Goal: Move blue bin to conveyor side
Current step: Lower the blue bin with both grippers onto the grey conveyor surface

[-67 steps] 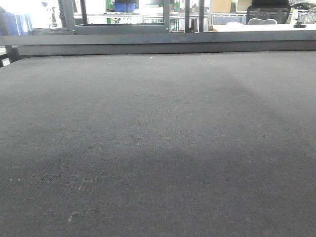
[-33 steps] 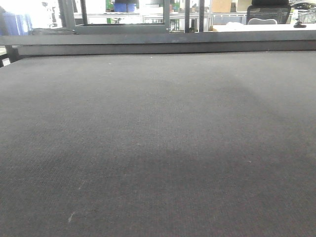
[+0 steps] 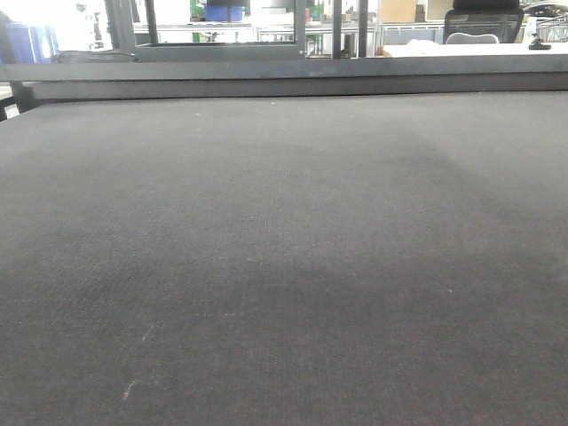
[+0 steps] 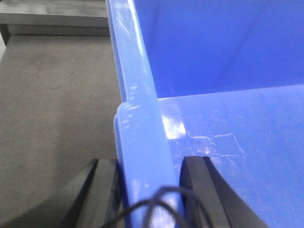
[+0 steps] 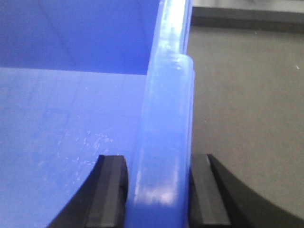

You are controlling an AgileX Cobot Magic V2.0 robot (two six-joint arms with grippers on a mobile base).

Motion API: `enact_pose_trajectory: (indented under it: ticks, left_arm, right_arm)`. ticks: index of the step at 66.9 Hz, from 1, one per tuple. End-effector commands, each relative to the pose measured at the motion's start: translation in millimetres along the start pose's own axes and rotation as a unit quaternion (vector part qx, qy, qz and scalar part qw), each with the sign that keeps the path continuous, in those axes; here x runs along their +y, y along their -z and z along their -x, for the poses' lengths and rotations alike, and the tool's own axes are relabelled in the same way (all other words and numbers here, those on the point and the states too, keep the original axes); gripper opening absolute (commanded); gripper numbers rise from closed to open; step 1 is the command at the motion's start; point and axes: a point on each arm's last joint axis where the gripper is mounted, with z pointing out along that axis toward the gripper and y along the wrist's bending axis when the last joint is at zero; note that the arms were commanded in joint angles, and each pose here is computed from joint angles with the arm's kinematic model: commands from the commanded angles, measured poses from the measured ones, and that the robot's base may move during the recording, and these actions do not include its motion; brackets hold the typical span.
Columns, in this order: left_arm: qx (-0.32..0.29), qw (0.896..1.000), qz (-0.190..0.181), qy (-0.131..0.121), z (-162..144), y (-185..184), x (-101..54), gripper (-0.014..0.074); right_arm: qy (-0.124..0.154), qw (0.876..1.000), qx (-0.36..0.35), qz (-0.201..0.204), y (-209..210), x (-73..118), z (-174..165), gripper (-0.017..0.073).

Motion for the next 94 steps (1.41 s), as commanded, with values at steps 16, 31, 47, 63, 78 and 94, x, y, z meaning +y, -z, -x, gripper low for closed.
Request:
enact_pose_trajectory:
  ticks: [16, 31, 47, 63, 78, 94]
  left_arm:
    - [0.047, 0.998, -0.037, -0.008, 9.7, -94.0, 4.4, 0.0000]
    - [0.131, 0.989, -0.050, -0.037, -11.1, -165.2, -4.4, 0.0000]
    - [0.187, 0.980, -0.042, -0.059, -32.9, -215.4, -7.3, 0.0000]
    - [0.205, 0.976, -0.041, -0.057, -42.6, -235.8, -5.7, 0.0034]
    - [0.212, 0.975, -0.041, -0.057, -45.3, -239.7, -5.4, 0.0352]
    - [0.238, 0.969, -0.043, -0.048, -48.6, -234.8, -6.0, 0.0576]
  right_arm:
    - [0.016, 0.998, 0.049, -0.030, -77.9, -3.7, 11.5, -0.0081]
    - [0.008, 0.991, 0.122, -0.050, -145.5, -15.3, 2.2, -0.0081]
    - [0.009, 0.982, 0.178, -0.053, -203.3, -18.3, -14.0, -0.0081]
    - [0.010, 0.978, 0.203, -0.053, -231.8, -19.4, -24.4, -0.0025]
    - [0.010, 0.979, 0.197, -0.053, -233.0, -19.3, -23.7, 0.0479]
    - [0.010, 0.982, 0.182, -0.053, -215.7, -18.8, -17.0, 0.0549]
